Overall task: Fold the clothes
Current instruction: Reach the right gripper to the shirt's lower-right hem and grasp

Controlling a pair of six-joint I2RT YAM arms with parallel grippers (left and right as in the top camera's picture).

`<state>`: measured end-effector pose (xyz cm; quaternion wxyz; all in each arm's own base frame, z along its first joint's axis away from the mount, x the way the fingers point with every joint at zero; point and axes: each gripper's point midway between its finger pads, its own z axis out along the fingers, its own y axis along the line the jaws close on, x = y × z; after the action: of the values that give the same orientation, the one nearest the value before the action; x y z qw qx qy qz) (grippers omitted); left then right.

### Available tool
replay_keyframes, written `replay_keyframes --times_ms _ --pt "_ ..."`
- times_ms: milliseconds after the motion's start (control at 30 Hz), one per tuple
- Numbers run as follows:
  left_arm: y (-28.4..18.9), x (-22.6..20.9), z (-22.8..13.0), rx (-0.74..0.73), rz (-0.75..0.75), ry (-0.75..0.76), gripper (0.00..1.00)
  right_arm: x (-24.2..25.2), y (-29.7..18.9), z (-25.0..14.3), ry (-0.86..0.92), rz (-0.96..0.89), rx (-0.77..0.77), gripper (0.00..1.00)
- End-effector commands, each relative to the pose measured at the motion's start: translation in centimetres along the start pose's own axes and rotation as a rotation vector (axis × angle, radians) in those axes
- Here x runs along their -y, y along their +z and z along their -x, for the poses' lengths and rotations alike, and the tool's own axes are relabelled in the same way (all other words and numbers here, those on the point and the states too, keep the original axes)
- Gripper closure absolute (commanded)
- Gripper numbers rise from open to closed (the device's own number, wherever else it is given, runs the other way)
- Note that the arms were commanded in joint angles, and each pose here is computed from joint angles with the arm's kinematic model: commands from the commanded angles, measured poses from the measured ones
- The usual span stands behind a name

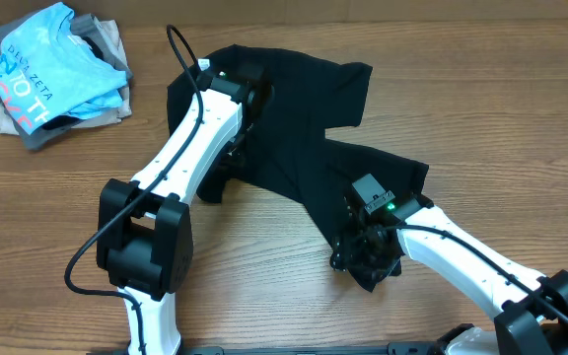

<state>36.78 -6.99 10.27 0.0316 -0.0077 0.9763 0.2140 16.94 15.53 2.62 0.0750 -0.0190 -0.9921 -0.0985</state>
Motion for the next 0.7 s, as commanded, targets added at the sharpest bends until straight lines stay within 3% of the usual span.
replay_keyframes --times_ms 0,200,300,367,533,667 --pt "-0.3 -0.1 0.4 0.006 -0.01 -0.028 0.92 1.0 0.9 -0.7 0.011 -0.026 -0.009 0.23" --pt "-0.3 0.2 0.2 -0.002 -0.029 -0.029 0.79 1.0 1.1 -0.6 0.031 -0.019 -0.004 0.33" --pt "-0.2 0.2 0.2 -0.005 -0.034 -0.03 0.74 1.0 1.3 -0.6 0.03 -0.017 0.001 0.33" --pt "-0.2 0.3 0.2 -0.009 -0.039 -0.029 0.66 1.1 1.4 -0.6 0.03 -0.02 0.002 0.33" --pt "0.4 2.2 -0.5 -0.046 -0.153 0.046 0.53 1.0 1.4 -0.4 0.028 -0.014 0.01 0.32" --pt "2.9 3.5 -1.3 -0.076 -0.213 0.092 0.48 1.0 1.4 -0.4 0.027 -0.014 0.012 0.32"
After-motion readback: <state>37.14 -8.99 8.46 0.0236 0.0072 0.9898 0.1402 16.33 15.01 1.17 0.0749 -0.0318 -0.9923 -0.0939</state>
